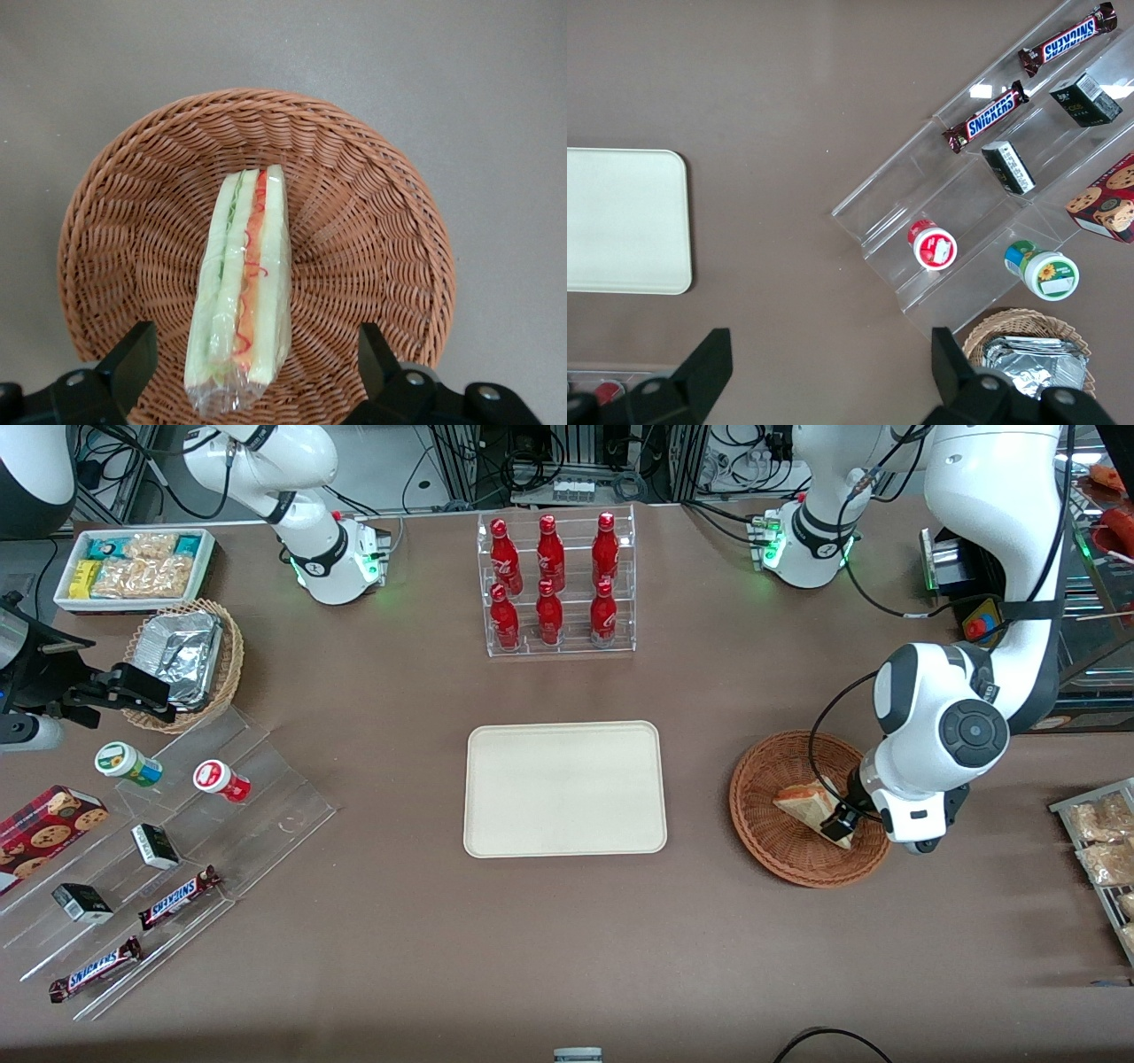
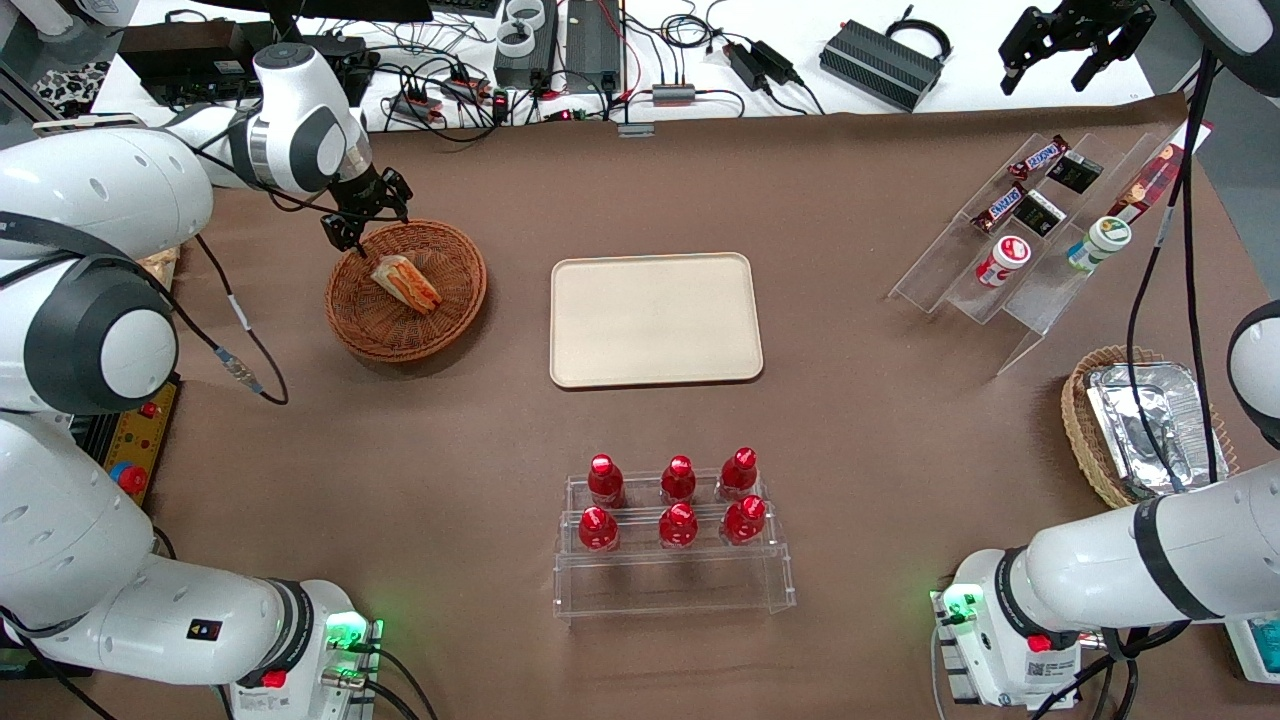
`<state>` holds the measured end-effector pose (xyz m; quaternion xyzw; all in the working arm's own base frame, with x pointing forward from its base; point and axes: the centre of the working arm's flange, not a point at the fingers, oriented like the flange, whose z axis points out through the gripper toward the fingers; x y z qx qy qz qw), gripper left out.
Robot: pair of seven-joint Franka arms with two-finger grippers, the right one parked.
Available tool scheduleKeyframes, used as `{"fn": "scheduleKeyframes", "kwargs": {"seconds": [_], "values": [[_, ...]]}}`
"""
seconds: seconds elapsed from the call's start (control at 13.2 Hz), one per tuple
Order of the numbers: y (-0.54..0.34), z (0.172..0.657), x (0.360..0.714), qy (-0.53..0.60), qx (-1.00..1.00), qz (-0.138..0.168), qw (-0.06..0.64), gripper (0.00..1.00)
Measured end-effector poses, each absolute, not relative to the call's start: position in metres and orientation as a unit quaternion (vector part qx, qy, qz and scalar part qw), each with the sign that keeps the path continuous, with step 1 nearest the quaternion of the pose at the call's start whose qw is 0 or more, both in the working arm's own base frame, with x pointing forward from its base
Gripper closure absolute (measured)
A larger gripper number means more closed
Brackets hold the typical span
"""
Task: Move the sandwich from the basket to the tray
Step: 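Move the open left gripper down over the wrapped sandwich in the basket, then close the left gripper on the sandwich and lift it from the basket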
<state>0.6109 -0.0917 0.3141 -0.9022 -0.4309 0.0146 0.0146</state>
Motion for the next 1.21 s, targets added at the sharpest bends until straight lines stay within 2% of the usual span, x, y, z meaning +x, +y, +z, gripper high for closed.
{"fn": "scheduleKeyframes", "kwargs": {"seconds": [0.83, 1.21], "values": [[-0.094, 0.273, 0.603, -0.443, -0.895, 0.031, 0.027, 0.00], [-0.100, 0.260, 0.597, -0.443, -0.896, 0.027, 0.023, 0.00]]}}
